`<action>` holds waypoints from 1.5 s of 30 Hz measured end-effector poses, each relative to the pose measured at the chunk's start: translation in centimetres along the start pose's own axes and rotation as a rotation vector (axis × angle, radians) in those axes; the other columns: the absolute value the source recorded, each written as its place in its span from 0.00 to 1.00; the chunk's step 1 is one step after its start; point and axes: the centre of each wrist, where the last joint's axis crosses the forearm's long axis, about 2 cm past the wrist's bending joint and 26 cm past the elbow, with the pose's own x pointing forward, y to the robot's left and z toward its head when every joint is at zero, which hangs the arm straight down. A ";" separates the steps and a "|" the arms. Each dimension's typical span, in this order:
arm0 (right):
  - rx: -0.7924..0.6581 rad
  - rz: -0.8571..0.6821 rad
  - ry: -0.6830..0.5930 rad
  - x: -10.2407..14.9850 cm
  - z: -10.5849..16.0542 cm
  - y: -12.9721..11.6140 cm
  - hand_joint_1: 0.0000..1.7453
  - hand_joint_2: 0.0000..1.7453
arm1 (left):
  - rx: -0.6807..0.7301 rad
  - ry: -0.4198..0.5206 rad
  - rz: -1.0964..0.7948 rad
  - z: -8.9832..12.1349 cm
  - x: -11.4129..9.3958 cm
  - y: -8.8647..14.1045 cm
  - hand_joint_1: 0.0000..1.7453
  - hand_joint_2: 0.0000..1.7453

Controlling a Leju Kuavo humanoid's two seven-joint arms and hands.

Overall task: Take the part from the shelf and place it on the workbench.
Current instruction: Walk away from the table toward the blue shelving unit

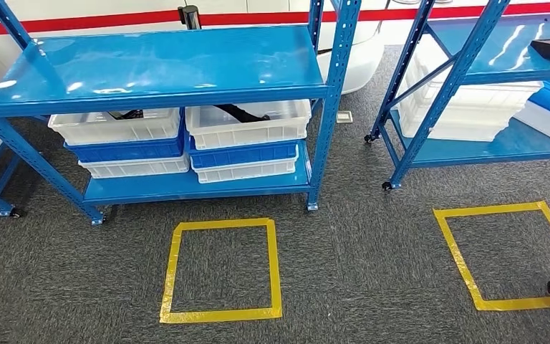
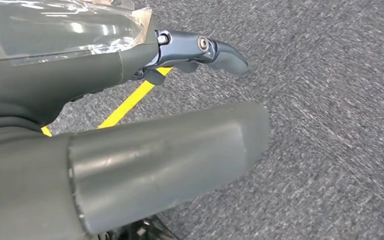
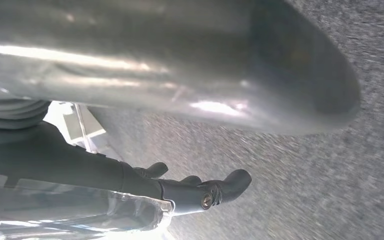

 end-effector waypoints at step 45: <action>-0.008 -0.068 0.068 0.0 0.0 -0.1 0.00 0.00 | -0.036 -0.009 -0.058 -0.2 0.4 -0.1 0.00 0.00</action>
